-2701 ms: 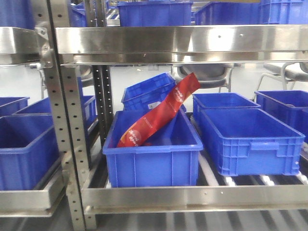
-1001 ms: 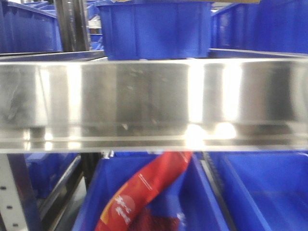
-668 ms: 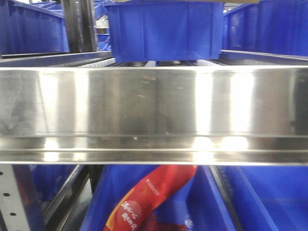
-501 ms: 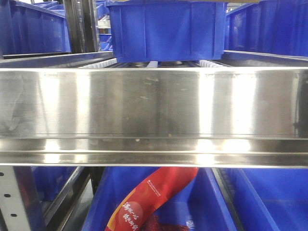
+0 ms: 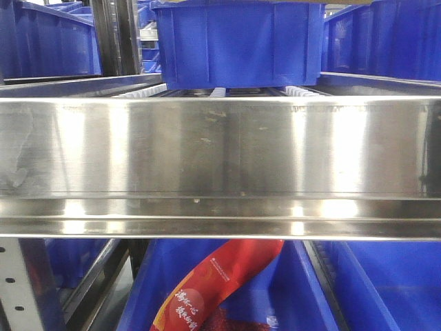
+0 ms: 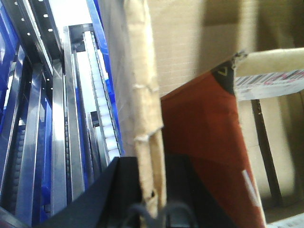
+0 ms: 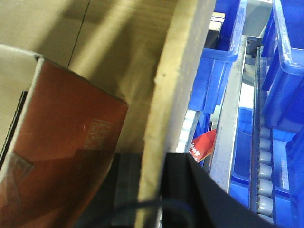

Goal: Stack two boxes on right shelf middle
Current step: 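Drive up to the steel shelf with blue bins, holding the boxes, then lower the held boxes onto the middle shelf level with both grippers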

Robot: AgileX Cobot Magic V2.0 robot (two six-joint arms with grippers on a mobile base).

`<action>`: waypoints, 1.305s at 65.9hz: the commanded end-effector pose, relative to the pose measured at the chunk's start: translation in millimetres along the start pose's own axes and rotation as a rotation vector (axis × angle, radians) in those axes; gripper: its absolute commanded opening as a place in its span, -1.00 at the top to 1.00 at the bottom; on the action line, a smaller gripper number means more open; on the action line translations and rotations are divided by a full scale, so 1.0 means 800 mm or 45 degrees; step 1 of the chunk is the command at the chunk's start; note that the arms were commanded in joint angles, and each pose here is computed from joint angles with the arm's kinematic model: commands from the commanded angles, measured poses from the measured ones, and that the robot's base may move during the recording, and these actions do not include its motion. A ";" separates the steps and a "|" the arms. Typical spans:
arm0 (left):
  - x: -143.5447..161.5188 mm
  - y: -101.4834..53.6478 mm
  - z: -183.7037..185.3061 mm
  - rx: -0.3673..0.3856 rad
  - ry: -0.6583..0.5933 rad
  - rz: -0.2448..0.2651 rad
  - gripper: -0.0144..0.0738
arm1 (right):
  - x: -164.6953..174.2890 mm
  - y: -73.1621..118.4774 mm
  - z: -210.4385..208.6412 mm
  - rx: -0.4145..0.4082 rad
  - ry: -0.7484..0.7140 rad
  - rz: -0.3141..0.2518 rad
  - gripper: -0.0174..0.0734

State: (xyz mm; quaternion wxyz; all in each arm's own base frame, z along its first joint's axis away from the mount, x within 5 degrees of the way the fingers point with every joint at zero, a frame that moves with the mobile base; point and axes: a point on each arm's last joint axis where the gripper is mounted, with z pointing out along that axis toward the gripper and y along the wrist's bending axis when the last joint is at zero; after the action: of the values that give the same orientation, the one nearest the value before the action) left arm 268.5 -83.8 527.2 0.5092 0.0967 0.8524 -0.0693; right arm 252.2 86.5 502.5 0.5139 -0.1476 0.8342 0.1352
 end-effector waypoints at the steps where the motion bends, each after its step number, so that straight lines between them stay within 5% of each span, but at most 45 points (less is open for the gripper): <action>1: -0.010 0.003 -0.011 -0.018 -0.103 0.012 0.93 | -0.009 -0.001 -0.011 0.022 -0.090 -0.030 0.95; 42: -0.009 0.003 -0.011 -0.016 -0.091 0.010 0.93 | -0.009 -0.001 -0.011 0.014 -0.083 -0.024 0.95; 75: 0.064 0.001 0.057 -0.023 0.398 0.015 0.93 | 0.040 -0.009 0.064 -0.018 0.455 0.004 0.95; 86: 0.078 0.000 0.082 -0.028 0.488 0.020 0.93 | 0.047 -0.012 0.081 -0.019 0.509 0.010 0.94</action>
State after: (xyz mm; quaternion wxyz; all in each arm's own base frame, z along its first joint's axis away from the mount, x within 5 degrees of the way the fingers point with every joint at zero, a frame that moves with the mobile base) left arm 292.0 -93.8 441.8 0.3296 0.1055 0.9371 -0.0460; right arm 290.9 101.0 437.8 0.3244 -0.1679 0.9227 0.1233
